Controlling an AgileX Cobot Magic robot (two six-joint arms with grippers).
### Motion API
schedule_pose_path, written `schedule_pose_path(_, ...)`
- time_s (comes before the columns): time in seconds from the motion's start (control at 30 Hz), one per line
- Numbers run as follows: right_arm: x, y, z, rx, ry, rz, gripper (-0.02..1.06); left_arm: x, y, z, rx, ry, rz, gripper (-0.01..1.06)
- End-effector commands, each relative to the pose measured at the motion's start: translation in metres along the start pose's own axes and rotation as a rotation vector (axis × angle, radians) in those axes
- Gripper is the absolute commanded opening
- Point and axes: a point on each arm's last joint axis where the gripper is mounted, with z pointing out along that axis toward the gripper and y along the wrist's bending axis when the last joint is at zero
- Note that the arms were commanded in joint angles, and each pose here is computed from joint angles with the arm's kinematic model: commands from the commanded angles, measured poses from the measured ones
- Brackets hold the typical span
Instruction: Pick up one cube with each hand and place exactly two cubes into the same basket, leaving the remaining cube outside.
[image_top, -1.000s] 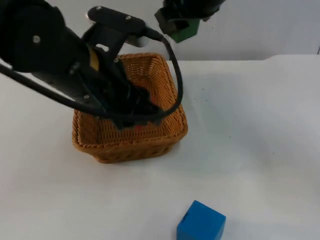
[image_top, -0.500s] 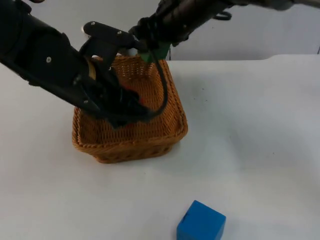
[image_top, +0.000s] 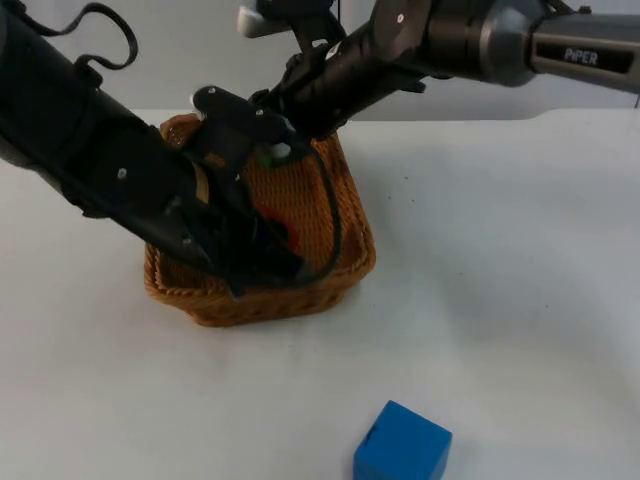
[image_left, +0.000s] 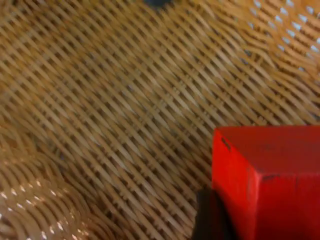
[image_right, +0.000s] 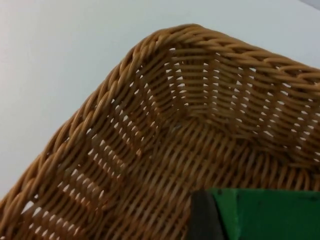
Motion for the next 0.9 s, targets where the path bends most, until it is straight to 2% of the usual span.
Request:
schedule_pose_path(0.0, -0.0027, 0.0031, 0.0001, 0.005, -0.026, -0.009, 0.0, -0.0021, 0.0006, 0.0018, 0.003, -0.022, 0.007, 0.0)
schedule_pose_path(0.3, -0.0027, 0.0027, 0.0001, 0.01, -0.026, -0.018, 0.03, -0.0038, 0.0003, 0.0017, 0.006, -0.041, 0.007, 0.0)
schedule_pose_path(0.37, -0.0027, 0.0027, 0.0001, 0.01, -0.026, -0.018, 0.11, -0.0038, 0.0003, 0.0017, 0.006, -0.041, 0.007, 0.01)
schedule_pose_path(0.43, -0.0024, 0.0029, 0.0001, 0.008, -0.023, -0.018, 0.27, -0.0038, 0.0003, 0.0017, 0.006, -0.041, 0.007, 0.07)
schedule_pose_path(0.47, -0.0024, 0.0029, 0.0001, 0.008, -0.023, -0.018, 0.27, -0.0038, 0.0003, 0.0017, 0.006, -0.041, 0.007, 0.07)
schedule_pose_path(0.57, -0.0024, 0.0029, 0.0001, 0.008, -0.023, -0.018, 0.47, -0.0038, 0.0003, 0.0017, 0.006, -0.041, 0.007, 0.24)
schedule_pose_path(0.63, -0.0024, 0.0029, 0.0001, 0.008, -0.023, -0.018, 0.57, -0.0038, 0.0003, 0.0017, 0.006, -0.041, 0.007, 0.4)
schedule_pose_path(0.67, -0.0024, 0.0029, 0.0001, 0.008, -0.023, -0.018, 0.57, -0.0038, 0.0003, 0.0017, 0.006, -0.041, 0.007, 0.4)
schedule_pose_path(0.8, -0.003, 0.0029, -0.0001, 0.008, -0.025, -0.018, 0.73, -0.0036, 0.0003, 0.0017, 0.005, -0.039, 0.007, 0.69)
schedule_pose_path(0.87, -0.0038, 0.003, -0.0008, 0.008, -0.027, -0.019, 0.74, -0.0032, 0.0004, 0.0017, 0.005, -0.034, 0.007, 0.73)
